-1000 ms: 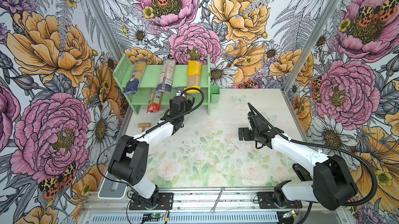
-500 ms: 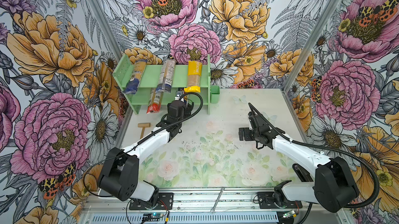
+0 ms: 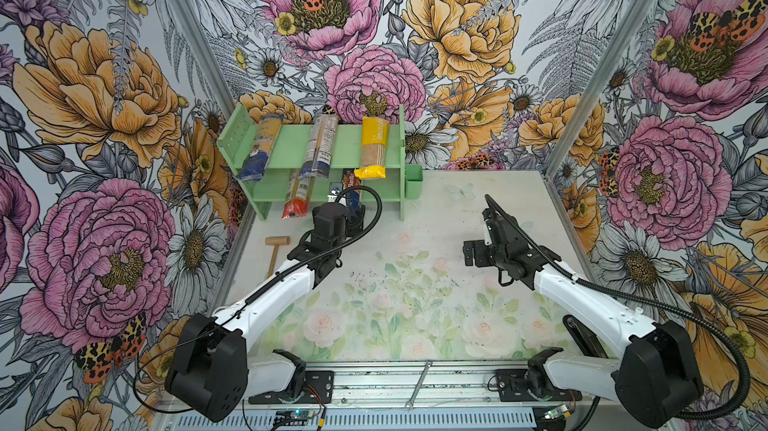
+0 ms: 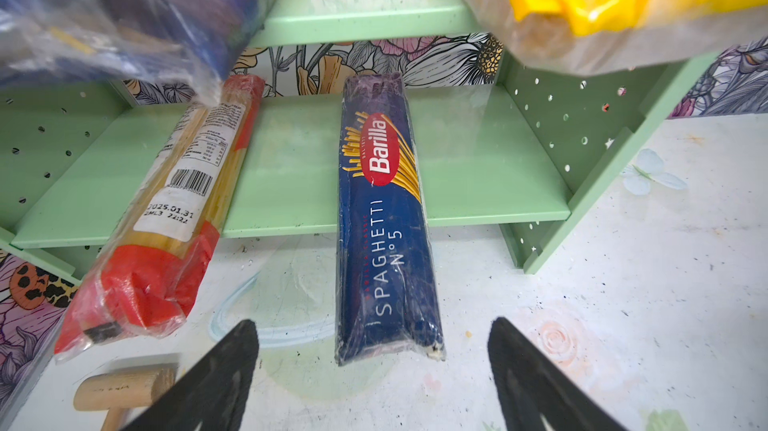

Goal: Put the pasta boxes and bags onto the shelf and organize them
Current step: 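Lower the Barilla box onto the lower tier and open the left gripper, then withdraw the left gripper from the shelf while the right arm moves toward the table edge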

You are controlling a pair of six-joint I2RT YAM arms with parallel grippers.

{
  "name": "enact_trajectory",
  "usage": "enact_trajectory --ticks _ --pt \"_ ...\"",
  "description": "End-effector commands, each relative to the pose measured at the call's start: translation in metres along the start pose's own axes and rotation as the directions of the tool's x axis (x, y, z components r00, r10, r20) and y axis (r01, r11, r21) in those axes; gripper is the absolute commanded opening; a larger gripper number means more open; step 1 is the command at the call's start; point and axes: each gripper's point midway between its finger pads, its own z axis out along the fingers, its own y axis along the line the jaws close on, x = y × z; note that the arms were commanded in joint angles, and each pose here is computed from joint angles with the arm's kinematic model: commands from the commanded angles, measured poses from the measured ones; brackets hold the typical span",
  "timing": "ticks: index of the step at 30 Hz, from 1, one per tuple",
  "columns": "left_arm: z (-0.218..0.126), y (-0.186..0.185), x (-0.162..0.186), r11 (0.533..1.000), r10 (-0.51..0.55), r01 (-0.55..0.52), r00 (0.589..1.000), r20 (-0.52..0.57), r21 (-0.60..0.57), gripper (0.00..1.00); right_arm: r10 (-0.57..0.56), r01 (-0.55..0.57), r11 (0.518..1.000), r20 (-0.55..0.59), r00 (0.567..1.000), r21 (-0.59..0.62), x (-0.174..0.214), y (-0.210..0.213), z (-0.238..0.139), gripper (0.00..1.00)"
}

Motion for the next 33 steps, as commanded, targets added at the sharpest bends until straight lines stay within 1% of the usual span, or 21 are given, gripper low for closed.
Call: enact_trajectory --ticks 1,7,15,26,33 --pt "-0.01 0.004 0.006 1.0 -0.027 0.027 1.0 -0.005 -0.005 0.89 -0.007 0.006 1.0 0.077 0.997 0.014 -0.025 -0.005 -0.018 1.0" --pt "-0.021 0.009 0.008 0.998 -0.058 0.058 0.998 0.005 0.002 0.91 0.001 0.001 1.0 0.144 0.99 -0.012 -0.042 -0.003 -0.037 0.99" --pt "-0.032 0.014 0.007 0.997 -0.07 0.07 0.997 0.011 0.014 0.93 -0.029 0.033 0.999 0.195 0.98 -0.017 -0.057 -0.006 -0.052 1.0" --pt "-0.04 0.014 0.008 0.989 -0.112 0.111 0.994 0.009 0.096 0.99 -0.118 0.147 0.982 0.223 0.968 -0.119 -0.074 0.002 -0.063 1.0" --pt "-0.045 0.017 0.01 0.989 -0.111 0.111 0.994 -0.002 0.098 0.99 -0.172 0.197 0.976 0.217 0.961 -0.095 -0.079 -0.012 -0.057 1.0"
